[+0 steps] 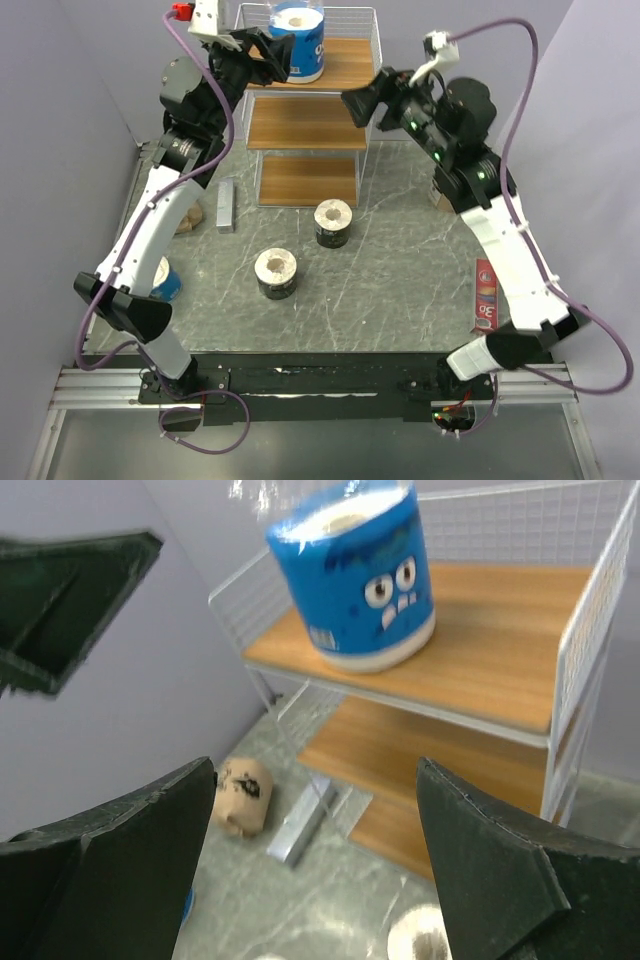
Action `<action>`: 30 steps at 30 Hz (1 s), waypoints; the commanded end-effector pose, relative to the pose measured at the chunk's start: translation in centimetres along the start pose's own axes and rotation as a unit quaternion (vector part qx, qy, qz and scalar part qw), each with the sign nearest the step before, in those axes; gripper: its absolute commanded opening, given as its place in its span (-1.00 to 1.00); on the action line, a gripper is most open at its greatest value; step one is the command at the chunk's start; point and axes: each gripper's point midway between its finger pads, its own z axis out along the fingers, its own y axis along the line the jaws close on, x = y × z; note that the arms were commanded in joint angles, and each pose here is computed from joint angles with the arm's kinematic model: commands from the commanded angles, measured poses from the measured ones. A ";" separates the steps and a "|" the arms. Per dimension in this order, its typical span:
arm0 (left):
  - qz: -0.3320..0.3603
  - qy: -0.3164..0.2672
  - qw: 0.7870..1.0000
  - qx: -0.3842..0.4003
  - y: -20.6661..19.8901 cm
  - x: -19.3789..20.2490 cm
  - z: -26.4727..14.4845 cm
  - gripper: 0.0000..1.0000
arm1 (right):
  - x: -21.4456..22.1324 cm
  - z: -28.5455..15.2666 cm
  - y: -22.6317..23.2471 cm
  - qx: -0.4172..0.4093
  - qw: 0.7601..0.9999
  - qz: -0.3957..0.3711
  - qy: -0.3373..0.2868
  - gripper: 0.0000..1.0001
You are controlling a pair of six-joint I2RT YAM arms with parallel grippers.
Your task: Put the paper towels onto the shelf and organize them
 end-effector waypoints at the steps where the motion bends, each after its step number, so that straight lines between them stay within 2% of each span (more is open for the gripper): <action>1: -0.039 0.037 0.997 0.053 -2.3 2.7 1.0 0.60 | -1.0 -3.0 1.1 -0.021 0.999 -0.002 -0.028 0.75; 5: -0.046 0.038 0.995 0.085 -4.0 3.2 2.3 0.60 | -2.3 -4.9 2.1 -0.037 0.998 0.008 -0.045 0.73; 6: -0.048 0.047 0.994 0.088 -4.2 4.4 2.8 0.60 | -2.5 -5.2 2.7 -0.049 0.998 0.012 -0.047 0.72; 12: -0.064 0.041 0.995 0.069 -3.8 6.3 4.5 0.59 | -3.1 -5.5 3.6 -0.070 0.996 0.028 -0.052 0.71; 19: -0.043 0.017 0.999 0.022 -1.7 7.5 6.4 0.60 | -3.3 -5.8 4.0 -0.077 0.995 0.032 -0.052 0.71; 21: -0.034 0.007 0.999 -0.023 0.0 7.4 6.9 0.60 | -3.3 -6.0 4.2 -0.081 0.995 0.031 -0.050 0.71; 25: -0.004 -0.001 0.996 -0.087 2.6 7.0 6.9 0.65 | -3.4 -6.4 4.0 -0.077 0.995 0.025 -0.050 0.71; 30: 0.019 -0.003 0.992 -0.128 4.7 5.9 6.0 0.65 | -2.7 -6.6 3.8 -0.073 0.996 0.023 -0.041 0.71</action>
